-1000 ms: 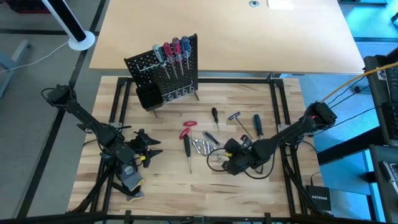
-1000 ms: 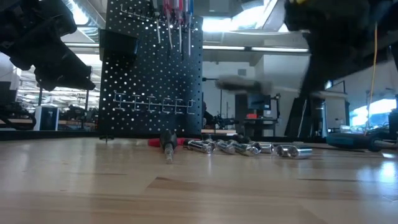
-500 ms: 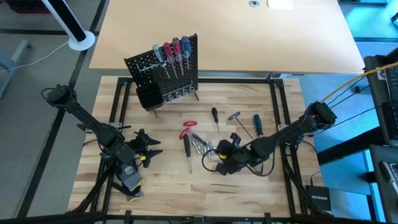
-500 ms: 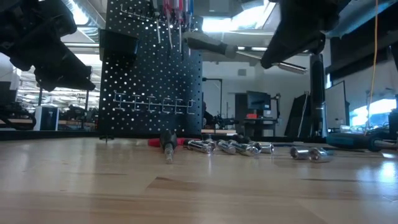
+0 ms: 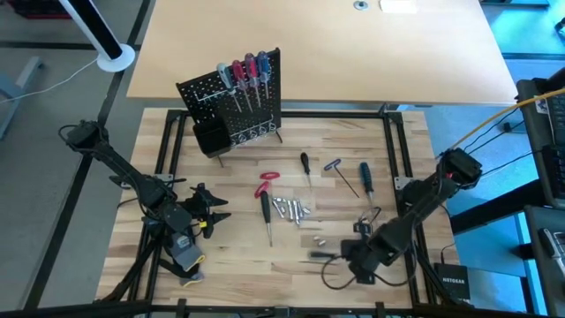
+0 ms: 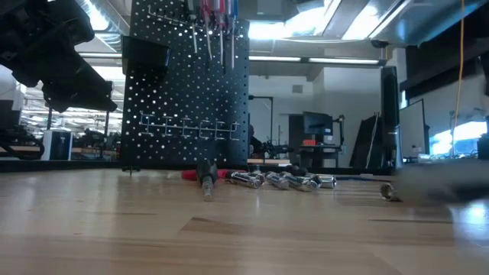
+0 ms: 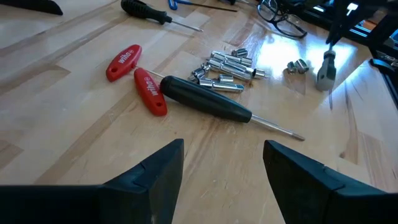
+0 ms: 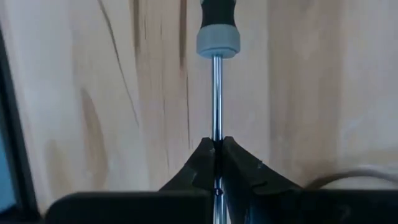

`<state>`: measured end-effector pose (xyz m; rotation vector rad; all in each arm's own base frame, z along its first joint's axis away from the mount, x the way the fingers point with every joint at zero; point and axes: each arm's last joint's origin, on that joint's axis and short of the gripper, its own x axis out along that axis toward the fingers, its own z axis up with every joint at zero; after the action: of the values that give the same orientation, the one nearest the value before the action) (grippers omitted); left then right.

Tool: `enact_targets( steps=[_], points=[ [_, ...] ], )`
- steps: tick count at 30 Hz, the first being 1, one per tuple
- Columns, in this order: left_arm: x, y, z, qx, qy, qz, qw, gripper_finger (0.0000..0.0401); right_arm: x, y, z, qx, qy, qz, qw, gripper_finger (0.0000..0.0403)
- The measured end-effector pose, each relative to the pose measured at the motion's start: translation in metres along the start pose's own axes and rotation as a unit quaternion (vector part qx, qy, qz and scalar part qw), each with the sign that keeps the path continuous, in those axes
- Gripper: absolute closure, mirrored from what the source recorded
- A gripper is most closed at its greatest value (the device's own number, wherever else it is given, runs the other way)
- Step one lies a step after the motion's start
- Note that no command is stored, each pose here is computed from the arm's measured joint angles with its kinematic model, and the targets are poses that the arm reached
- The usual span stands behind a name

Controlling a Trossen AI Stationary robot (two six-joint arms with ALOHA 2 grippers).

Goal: Hang tools onto peg board
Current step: Hang the nut driver onto the peg board

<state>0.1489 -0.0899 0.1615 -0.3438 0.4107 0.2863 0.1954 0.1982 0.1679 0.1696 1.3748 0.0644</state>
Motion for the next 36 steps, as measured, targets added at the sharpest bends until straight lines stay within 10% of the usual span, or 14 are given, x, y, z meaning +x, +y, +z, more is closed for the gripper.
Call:
enact_targets(
  steps=[18, 36],
  points=[
    [0.0, 0.0, 0.0, 0.001, 0.0, 0.0, 1.0, 0.0191, 0.029, -0.034, -0.015, 0.017, -0.017, -0.06, 0.998, 0.0384],
    [0.0, 0.0, 0.0, 0.002, 0.001, 0.001, 1.0, 0.0191, 0.03, -0.058, 0.004, 0.198, -0.053, -0.099, 0.974, 0.0384]
  ],
)
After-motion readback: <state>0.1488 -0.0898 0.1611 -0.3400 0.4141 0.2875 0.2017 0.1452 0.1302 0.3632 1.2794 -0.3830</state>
